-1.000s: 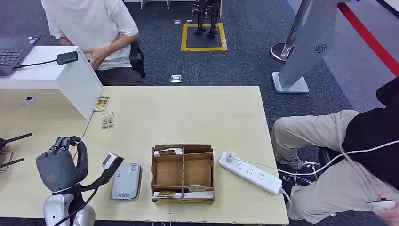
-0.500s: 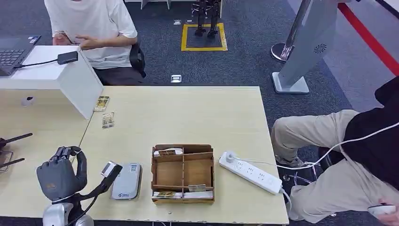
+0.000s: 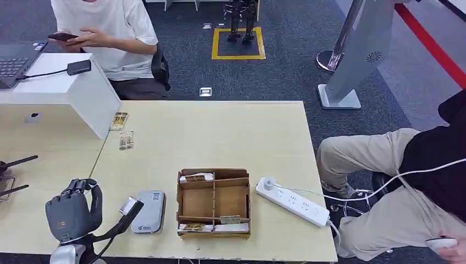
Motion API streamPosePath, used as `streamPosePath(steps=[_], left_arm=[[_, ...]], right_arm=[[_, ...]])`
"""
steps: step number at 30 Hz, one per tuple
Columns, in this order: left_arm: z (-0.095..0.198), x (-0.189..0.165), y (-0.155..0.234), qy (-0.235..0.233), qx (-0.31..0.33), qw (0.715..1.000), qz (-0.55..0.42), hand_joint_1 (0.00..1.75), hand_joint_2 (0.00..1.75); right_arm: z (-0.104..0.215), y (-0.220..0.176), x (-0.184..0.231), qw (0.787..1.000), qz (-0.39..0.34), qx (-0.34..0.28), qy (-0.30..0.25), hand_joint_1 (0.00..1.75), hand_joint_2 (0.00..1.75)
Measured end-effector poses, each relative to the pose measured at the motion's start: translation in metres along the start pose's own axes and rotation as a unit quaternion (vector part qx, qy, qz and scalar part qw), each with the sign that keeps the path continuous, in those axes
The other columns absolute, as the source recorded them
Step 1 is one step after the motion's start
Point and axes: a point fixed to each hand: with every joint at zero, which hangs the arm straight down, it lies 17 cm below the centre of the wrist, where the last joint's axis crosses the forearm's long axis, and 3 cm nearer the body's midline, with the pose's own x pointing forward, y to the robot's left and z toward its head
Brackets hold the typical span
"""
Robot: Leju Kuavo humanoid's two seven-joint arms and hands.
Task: Pass the card to the sensor for recognition and then transmit it.
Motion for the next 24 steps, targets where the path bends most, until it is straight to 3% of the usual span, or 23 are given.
streamPosePath(steps=[24], left_arm=[[0.033, 0.010, -0.047, 0.013, -0.071, 0.997, 0.015, 1.75, 1.75]], right_arm=[[-0.001, -0.003, -0.003, 1.000, -0.011, -0.007, 0.005, 0.00, 1.75]])
